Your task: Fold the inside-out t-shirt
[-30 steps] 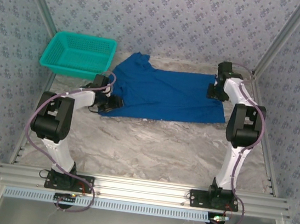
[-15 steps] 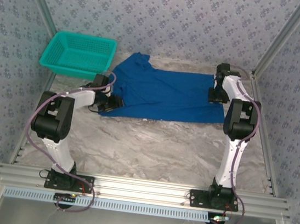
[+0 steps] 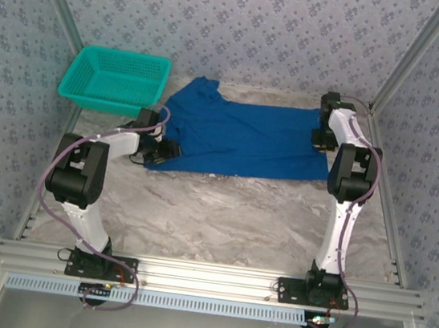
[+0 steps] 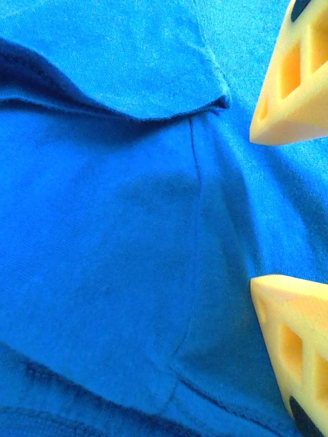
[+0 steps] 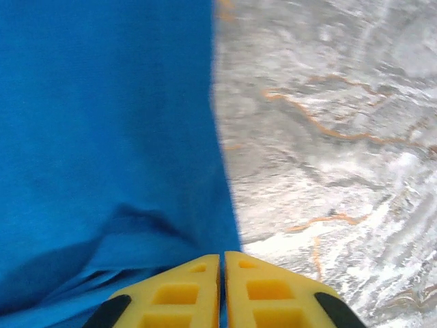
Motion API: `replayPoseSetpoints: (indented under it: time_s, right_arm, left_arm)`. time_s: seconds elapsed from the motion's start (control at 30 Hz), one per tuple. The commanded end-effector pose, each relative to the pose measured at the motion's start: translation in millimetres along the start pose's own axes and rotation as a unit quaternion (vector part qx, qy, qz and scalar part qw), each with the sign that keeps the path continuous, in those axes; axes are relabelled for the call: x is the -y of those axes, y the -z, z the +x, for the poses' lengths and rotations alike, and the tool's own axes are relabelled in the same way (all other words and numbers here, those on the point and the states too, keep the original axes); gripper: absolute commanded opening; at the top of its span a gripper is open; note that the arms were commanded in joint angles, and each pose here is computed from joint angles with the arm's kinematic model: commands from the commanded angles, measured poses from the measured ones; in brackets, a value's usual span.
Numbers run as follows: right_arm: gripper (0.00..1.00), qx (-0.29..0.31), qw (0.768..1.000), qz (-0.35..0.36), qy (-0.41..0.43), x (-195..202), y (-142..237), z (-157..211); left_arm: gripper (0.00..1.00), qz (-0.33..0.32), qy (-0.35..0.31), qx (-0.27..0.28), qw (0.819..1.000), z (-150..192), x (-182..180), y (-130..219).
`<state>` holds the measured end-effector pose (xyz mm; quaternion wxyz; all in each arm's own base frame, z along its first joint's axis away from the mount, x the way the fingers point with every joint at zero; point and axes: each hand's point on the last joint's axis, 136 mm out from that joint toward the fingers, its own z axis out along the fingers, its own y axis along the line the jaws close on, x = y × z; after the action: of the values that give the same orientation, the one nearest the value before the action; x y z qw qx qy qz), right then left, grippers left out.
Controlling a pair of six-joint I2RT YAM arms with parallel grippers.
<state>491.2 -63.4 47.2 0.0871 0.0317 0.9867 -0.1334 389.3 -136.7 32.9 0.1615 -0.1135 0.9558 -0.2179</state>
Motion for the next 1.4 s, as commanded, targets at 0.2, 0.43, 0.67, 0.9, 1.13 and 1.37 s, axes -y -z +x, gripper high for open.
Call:
replayPoseSetpoints:
  time_s: [0.2, 0.43, 0.67, 0.9, 1.13, 1.37]
  right_arm:
    - [0.11, 0.043, 0.994, -0.026, -0.100, 31, 17, -11]
    - [0.27, 0.208, 0.950, -0.233, 0.017, -103, 120, -7]
    - [0.37, 0.245, 0.885, -0.345, 0.192, -267, 162, 48]
    - [0.41, 0.269, 0.820, -0.396, 0.313, -380, 175, 68]
    - [0.44, 0.264, 0.798, -0.381, 0.386, -447, 162, 82]
    - [0.45, 0.249, 0.794, -0.352, 0.428, -468, 147, 93]
  left_arm:
    - [0.54, -0.007, 0.002, -0.017, 1.000, 4, -7, -2]
    - [0.55, 0.038, 0.004, 0.015, 0.999, -17, 20, 16]
    - [0.57, 0.052, 0.005, 0.059, 0.997, -35, 33, 41]
    - [0.59, 0.012, 0.029, 0.089, 0.996, -31, 7, 67]
    - [0.59, -0.009, 0.041, 0.098, 0.994, -18, -12, 85]
    - [0.59, -0.015, 0.041, 0.095, 0.995, -12, -20, 91]
